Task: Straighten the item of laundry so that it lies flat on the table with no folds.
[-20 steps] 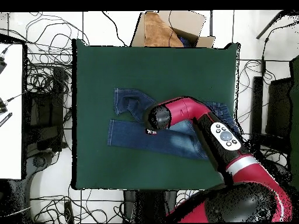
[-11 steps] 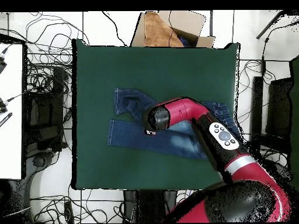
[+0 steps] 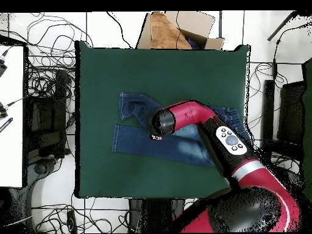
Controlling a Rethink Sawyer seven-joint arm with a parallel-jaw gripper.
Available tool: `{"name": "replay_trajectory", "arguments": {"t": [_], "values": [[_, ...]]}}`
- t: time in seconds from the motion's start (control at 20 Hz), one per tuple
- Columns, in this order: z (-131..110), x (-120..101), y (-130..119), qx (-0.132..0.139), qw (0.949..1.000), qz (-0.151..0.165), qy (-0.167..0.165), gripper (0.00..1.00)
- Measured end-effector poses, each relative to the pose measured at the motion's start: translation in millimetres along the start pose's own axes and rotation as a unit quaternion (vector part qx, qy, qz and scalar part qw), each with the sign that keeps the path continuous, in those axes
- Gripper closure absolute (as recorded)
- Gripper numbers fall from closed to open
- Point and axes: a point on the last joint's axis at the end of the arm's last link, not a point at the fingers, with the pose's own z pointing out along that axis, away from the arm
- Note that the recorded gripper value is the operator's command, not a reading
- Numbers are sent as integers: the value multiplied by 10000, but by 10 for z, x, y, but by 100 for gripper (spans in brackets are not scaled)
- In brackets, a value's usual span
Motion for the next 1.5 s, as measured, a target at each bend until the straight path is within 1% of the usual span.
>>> {"name": "replay_trajectory", "arguments": {"t": [0.15,0.8,1.5], "values": [[18,-35,-24,1,10000,-19,25,100],[15,-50,-37,-51,9999,-42,98,100],[-9,-3,-49,-49,10000,37,35,100]]}}
